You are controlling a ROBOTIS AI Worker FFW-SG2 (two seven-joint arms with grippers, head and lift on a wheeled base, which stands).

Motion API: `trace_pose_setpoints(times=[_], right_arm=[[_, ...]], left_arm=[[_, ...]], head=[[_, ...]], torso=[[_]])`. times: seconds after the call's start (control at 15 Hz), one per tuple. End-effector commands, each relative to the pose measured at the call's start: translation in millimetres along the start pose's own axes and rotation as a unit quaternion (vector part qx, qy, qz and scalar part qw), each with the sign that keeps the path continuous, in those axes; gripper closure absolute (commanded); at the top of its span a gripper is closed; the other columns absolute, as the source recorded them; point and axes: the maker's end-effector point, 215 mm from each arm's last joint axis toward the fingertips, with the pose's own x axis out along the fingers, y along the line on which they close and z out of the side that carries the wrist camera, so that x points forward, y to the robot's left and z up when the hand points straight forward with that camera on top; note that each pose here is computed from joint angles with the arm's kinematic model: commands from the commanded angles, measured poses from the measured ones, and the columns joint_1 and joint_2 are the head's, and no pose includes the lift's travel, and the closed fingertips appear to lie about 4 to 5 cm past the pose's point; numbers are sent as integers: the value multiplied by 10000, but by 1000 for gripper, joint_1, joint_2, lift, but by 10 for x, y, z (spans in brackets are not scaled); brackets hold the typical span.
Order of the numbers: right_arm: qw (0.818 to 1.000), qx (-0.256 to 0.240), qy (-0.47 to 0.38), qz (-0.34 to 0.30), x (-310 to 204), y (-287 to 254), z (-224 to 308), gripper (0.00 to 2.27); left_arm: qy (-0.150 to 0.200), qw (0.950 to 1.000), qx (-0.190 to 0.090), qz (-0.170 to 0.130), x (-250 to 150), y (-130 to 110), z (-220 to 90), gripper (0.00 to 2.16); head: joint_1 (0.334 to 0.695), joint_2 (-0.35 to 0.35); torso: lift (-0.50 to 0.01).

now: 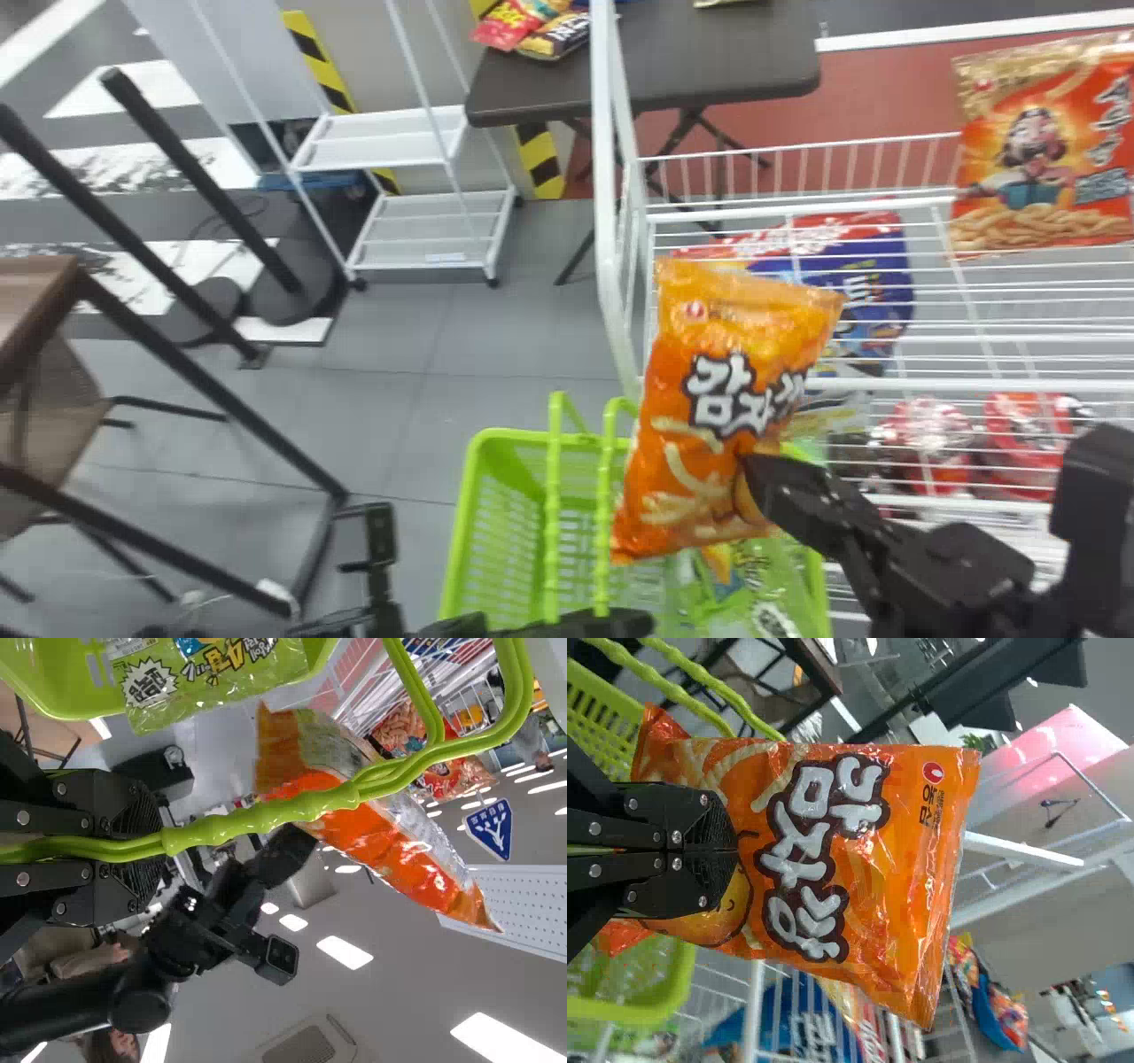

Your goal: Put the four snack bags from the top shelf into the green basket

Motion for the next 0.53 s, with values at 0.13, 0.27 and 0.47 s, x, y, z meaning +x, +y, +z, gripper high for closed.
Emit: trace_pose_setpoints(times=[0.13,0.27,0.47], right_arm=[[9984,302,450,134,126,46,-555,2256],[9962,250,799,227,178,84,-779,2233],[9906,329,1205,552,154,258,-970,-2]], left_arm=[[11,10000,4,-55,4,-22,3,2148],[23,10000,4,-74,22,-27,1,2148],[25,10000,8,-64,13,-25,4,2148]], head=[[695,350],[695,350],[695,350]], torso=[[0],[0],[0]])
